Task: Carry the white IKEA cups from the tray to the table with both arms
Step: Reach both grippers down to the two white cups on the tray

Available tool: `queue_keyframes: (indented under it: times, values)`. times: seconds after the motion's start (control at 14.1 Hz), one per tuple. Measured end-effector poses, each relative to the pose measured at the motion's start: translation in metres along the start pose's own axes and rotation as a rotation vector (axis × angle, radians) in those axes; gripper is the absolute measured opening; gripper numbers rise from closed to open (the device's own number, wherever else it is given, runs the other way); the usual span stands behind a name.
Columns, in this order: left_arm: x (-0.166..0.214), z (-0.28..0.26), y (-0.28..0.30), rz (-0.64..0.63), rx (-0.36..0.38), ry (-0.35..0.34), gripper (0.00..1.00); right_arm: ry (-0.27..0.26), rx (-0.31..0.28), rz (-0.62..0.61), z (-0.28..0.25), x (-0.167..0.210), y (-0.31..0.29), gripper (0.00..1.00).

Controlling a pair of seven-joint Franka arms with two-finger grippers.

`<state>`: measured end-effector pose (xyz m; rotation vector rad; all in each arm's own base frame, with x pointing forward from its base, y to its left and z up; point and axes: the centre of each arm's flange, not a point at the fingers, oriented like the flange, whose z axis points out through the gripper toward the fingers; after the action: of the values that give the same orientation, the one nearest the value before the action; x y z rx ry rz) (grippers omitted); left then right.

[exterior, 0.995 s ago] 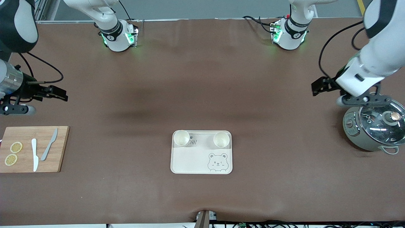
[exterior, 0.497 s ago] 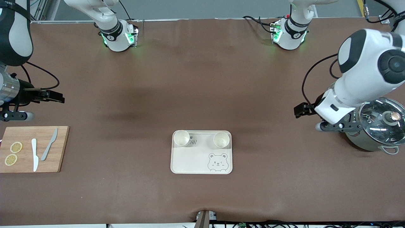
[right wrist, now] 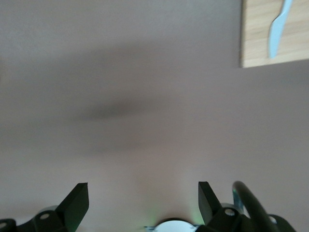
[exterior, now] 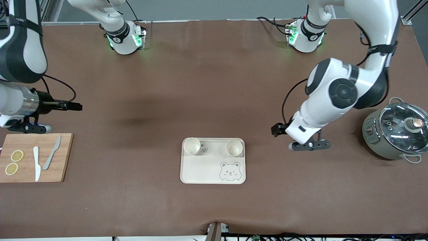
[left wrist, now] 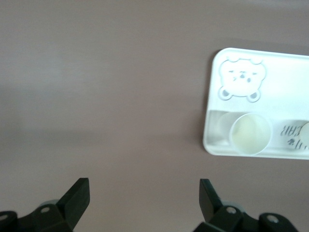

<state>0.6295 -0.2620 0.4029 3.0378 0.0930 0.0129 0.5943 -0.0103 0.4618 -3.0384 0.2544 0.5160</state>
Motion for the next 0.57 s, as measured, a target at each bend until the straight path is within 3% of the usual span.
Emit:
queue_keyframes:
  times: [0.36,0.57]
  values:
    - [0.000,0.066,0.042,-0.041,-0.062,0.039,1.00,-0.050,0.072,0.185,0.024,0.011,-0.032,1.00]
    - [-0.013,0.097,0.066,-0.072,-0.068,0.018,1.00,-0.036,0.087,0.215,0.041,0.022,-0.059,1.00]
